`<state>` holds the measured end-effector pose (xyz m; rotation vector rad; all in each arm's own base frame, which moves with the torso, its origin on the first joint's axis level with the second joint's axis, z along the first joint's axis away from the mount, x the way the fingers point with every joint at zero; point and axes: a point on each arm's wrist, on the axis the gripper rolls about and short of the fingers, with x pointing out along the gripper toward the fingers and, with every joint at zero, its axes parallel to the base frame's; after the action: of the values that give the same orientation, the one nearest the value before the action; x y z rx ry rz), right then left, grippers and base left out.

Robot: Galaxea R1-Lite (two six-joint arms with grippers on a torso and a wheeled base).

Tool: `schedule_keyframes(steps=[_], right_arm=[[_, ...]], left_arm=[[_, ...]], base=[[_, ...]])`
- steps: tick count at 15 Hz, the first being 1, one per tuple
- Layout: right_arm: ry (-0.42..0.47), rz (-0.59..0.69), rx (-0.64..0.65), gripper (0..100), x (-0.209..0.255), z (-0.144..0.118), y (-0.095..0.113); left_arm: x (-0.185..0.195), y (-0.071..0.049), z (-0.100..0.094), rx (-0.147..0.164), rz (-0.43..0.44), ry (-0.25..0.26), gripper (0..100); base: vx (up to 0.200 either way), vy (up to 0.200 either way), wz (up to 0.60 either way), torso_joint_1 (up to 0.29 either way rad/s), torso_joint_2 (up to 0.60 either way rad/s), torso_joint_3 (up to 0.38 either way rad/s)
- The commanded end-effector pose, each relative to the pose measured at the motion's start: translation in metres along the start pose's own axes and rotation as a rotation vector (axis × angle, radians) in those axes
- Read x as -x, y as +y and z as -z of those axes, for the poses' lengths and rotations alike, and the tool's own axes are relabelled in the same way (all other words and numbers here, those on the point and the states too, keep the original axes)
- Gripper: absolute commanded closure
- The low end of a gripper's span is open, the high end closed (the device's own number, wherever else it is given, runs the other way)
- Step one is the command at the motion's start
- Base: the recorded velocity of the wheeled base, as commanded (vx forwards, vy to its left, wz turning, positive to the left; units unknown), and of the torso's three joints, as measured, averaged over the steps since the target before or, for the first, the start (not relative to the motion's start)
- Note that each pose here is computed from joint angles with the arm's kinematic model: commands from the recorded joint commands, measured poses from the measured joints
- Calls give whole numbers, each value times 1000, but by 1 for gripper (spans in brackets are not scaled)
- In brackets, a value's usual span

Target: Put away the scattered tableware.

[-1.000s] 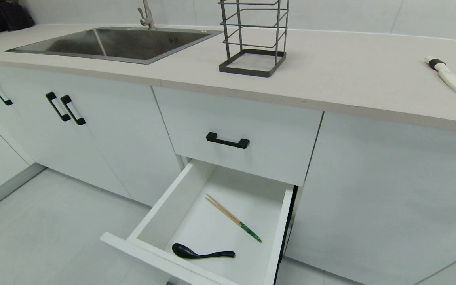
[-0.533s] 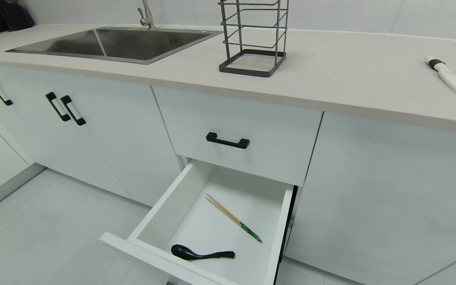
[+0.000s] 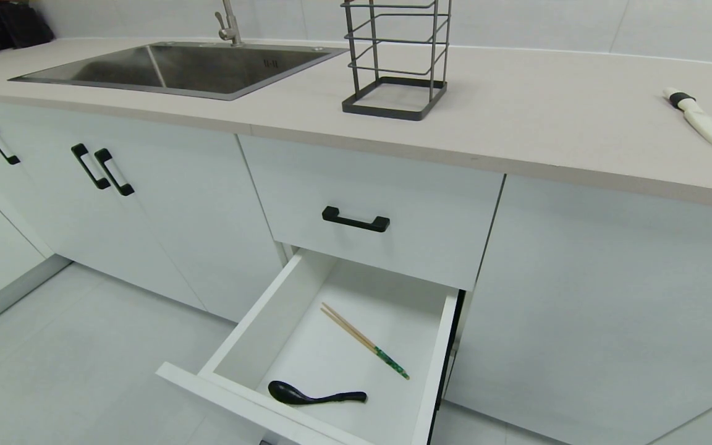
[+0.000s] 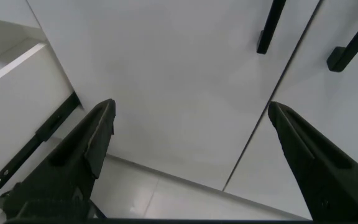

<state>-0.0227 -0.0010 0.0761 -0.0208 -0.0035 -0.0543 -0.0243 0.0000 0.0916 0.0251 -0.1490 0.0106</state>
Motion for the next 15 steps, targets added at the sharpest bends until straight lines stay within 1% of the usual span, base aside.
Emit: schedule_keyframes(steps=[1, 2, 3, 4, 5, 6, 7, 8, 9, 10, 12, 13, 14, 15], right_arm=[[1, 7, -4, 0, 0, 0, 0], [1, 7, -4, 0, 0, 0, 0], [1, 7, -4, 0, 0, 0, 0], [1, 4, -2, 0, 0, 0, 0], [1, 2, -4, 0, 0, 0, 0], [-1, 3, -7, 0, 0, 0, 0], [-1, -1, -27, 0, 0, 0, 0], [-1, -1, -41, 0, 0, 0, 0], [-1, -1, -41, 0, 0, 0, 0], [-1, -1, -41, 0, 0, 0, 0], [-1, -1, -41, 0, 0, 0, 0], [-1, -1, -41, 0, 0, 0, 0], [-1, -1, -41, 0, 0, 0, 0], [-1, -1, -41, 0, 0, 0, 0]], left_arm=[[3, -2, -25, -46, 113, -147, 0], [3, -3, -32, -49, 151, -146, 0], [-2, -4, -47, -17, 254, -57, 0], [-10, -4, -51, 25, 366, 63, 0], [-15, -5, -51, 38, 425, 130, 0], [-25, -7, -48, 58, 511, 230, 0], [-36, -10, -45, 79, 572, 322, 0], [-43, -11, -43, 89, 592, 370, 0], [-47, -11, -42, 94, 602, 401, 0], [-53, -13, -40, 102, 623, 451, 0], [-57, -14, -39, 103, 639, 483, 0], [-61, -15, -37, 109, 660, 514, 0], [-68, -17, -35, 100, 684, 560, 0], [-75, -19, -33, 82, 695, 596, 0]], base=[[0, 0, 0, 0, 0, 0], [0, 0, 0, 0, 0, 0], [0, 0, 0, 0, 0, 0], [0, 0, 0, 0, 0, 0], [0, 0, 0, 0, 0, 0], [0, 0, 0, 0, 0, 0], [0, 0, 0, 0, 0, 0], [0, 0, 0, 0, 0, 0], [0, 0, 0, 0, 0, 0], [0, 0, 0, 0, 0, 0], [0, 0, 0, 0, 0, 0], [0, 0, 0, 0, 0, 0], [0, 0, 0, 0, 0, 0], [0, 0, 0, 0, 0, 0]])
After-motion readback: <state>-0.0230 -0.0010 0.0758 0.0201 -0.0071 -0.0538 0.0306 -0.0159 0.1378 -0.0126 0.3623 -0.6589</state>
